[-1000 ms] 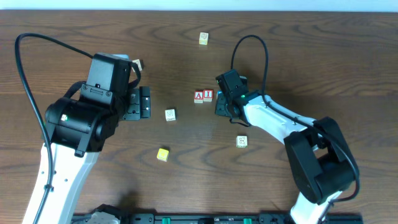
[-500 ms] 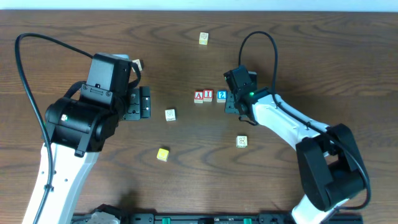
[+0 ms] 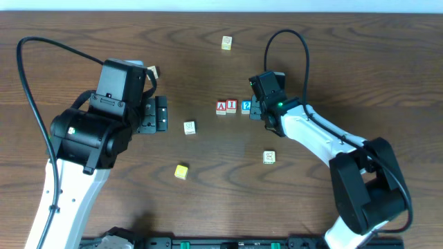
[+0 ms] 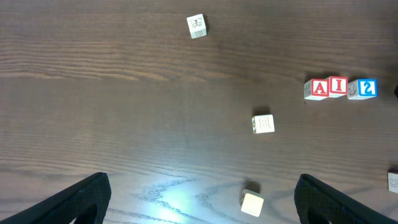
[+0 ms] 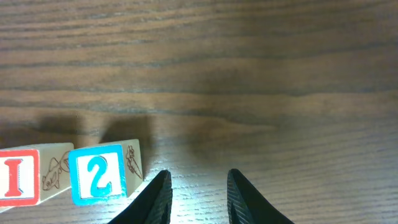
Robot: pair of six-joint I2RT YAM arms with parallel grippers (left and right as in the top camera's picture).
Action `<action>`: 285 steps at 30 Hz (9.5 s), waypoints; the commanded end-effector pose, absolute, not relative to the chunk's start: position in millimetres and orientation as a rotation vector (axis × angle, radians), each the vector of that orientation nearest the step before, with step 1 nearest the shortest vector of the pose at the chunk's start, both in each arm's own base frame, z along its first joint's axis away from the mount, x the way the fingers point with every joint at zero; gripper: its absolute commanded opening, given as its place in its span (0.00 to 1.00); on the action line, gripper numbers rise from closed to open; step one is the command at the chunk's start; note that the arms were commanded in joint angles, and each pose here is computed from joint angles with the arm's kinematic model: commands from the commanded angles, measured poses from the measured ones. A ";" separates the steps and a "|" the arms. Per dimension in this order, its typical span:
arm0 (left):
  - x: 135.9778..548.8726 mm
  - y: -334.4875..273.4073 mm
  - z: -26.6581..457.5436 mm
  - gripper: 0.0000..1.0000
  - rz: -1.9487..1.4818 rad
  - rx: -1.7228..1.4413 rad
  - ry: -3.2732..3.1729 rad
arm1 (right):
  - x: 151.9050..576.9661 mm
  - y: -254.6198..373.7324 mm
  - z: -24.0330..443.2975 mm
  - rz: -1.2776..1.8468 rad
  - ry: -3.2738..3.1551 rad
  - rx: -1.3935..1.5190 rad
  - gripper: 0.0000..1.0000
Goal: Spell out Ai2
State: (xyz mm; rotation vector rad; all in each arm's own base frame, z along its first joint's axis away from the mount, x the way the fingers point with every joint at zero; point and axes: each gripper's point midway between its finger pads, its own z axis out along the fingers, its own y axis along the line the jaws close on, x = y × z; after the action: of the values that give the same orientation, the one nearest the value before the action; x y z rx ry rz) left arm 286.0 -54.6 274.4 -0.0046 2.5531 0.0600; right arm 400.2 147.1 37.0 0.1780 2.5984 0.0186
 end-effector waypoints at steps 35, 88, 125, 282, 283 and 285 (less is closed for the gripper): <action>286.4 -55.2 275.1 0.95 0.049 -0.025 2.552 | 404.0 169.1 17.3 0.163 2.623 0.201 0.33; 286.6 -54.5 275.3 0.95 0.054 -0.026 2.550 | 410.2 177.7 22.5 0.177 2.580 0.185 0.50; 286.5 -54.6 275.1 0.95 0.054 -0.026 2.551 | 406.1 173.7 26.7 0.206 2.606 0.200 0.51; 228.2 71.7 145.6 0.95 0.156 -0.569 1.589 | 243.6 -31.3 161.6 0.061 1.585 0.359 0.99; 228.2 71.7 145.6 0.95 0.155 -0.569 1.589 | 243.6 -31.3 161.6 0.061 1.585 0.359 0.99; 228.2 71.7 145.6 0.95 0.155 -0.569 1.589 | 243.7 -31.3 161.7 0.061 1.585 0.359 0.99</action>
State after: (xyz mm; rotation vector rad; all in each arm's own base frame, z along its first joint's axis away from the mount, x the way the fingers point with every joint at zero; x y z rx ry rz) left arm 229.3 67.4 163.4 -0.5489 1.5574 0.1232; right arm 243.7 -28.0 170.1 0.3439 1.5726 0.0739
